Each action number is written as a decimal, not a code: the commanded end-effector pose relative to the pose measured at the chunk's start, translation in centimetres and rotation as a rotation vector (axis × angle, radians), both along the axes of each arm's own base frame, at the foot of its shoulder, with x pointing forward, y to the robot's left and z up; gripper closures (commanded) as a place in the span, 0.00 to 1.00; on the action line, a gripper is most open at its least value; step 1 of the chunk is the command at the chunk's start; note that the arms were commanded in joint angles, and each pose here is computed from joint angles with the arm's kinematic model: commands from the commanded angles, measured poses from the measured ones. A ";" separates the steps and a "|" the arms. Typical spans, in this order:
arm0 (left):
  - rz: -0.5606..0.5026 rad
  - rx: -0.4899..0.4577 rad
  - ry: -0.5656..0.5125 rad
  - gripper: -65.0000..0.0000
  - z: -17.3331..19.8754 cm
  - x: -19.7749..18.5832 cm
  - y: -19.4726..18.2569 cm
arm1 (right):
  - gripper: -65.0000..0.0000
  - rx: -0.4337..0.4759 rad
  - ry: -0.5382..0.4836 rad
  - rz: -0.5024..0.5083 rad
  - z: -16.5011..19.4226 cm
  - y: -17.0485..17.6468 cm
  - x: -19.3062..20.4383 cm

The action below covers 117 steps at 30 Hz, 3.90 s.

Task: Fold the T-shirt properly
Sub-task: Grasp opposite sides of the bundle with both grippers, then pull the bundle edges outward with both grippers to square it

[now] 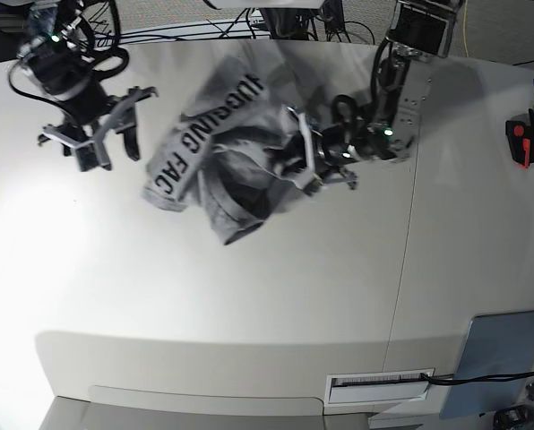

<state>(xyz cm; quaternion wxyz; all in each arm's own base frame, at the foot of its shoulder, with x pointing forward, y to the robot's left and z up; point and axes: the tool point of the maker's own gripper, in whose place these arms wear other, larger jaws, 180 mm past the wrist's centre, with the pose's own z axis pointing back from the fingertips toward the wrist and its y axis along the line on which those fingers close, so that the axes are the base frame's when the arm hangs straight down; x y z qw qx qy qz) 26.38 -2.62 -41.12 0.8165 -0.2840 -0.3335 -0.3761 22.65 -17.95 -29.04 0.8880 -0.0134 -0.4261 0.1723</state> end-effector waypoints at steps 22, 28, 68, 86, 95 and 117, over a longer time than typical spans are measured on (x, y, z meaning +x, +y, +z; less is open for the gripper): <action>0.253 0.153 -0.165 0.82 1.1 6.3 5.2 | 0.58 -0.116 0.262 -0.063 -11.0 -1.5 1.4; 0.261 0.123 -0.192 0.82 2.6 7.8 5.4 | 0.58 -0.107 0.267 -0.106 -10.3 -1.2 -1.5; 0.213 0.074 -0.161 0.82 3.4 7.7 4.3 | 1.00 0.082 -0.004 -0.122 -3.6 -0.8 14.2; 0.209 0.103 -0.127 0.82 1.8 6.1 4.6 | 0.57 0.135 0.200 -0.133 -5.5 -1.0 13.5; 0.209 0.101 -0.128 0.82 1.8 6.1 4.5 | 0.57 0.172 0.352 -0.185 -9.6 -1.5 11.2; 0.210 0.097 -0.130 0.82 1.8 6.2 4.5 | 1.00 0.245 0.081 -0.111 -1.7 0.8 17.8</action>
